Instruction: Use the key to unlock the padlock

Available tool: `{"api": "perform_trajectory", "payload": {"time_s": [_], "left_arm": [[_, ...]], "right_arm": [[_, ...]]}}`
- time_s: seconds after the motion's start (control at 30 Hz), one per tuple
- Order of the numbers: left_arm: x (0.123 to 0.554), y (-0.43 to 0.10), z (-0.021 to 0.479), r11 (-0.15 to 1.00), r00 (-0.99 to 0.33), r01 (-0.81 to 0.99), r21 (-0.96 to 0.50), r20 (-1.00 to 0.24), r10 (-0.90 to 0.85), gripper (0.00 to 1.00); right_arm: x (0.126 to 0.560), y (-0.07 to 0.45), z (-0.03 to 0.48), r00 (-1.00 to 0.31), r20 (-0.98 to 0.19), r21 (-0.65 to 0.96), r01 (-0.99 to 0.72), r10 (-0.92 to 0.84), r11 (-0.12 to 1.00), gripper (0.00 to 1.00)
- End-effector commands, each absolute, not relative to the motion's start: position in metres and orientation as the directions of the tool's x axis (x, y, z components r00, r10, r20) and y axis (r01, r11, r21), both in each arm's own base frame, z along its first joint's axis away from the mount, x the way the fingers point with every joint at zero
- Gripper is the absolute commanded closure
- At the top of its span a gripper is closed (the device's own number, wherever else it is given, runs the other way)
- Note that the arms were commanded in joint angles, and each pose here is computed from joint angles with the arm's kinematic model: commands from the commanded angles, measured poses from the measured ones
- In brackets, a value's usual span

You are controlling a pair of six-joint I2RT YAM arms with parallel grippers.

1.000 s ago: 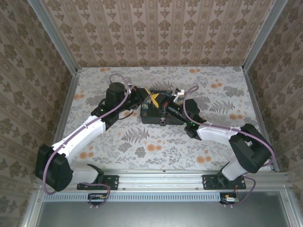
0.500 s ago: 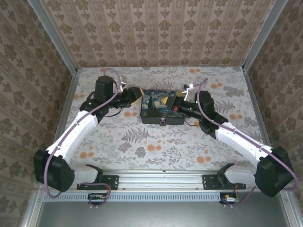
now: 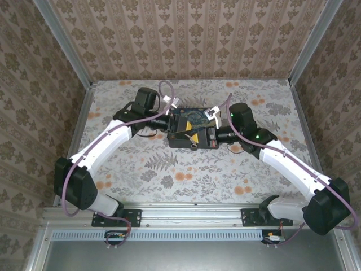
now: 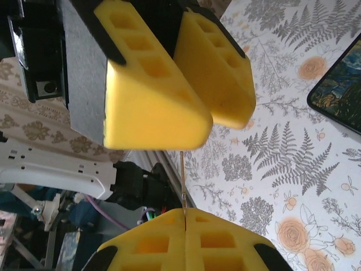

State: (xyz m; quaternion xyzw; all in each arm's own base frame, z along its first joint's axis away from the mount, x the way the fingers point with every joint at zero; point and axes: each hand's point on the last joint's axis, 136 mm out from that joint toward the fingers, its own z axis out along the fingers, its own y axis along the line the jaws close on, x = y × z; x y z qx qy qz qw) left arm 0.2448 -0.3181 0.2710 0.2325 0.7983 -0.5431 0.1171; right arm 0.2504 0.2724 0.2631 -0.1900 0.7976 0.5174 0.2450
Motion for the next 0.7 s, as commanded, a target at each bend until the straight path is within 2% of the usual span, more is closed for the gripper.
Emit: {"api": "perform_trajectory", "payload": {"time_s": [0.0,0.37,0.67], "left_arm": [[0.231,-0.316,0.284,0.221,-0.810,0.575,-0.788,-0.509,0.292,0.66],[0.224,-0.310,0.273,0.213,-0.818,0.560,-0.801,-0.494,0.295,0.71],[0.220,-0.310,0.273,0.204,-0.821,0.553,-0.808,-0.487,0.300,0.83]], "right_arm": [[0.246,0.274,0.273,-0.792,-0.604,0.727,-0.593,-0.090,0.347,1.00],[0.256,0.273,0.271,-0.800,-0.596,0.736,-0.581,-0.075,0.348,1.00],[0.260,0.273,0.272,-0.798,-0.599,0.735,-0.582,-0.066,0.348,1.00]]}}
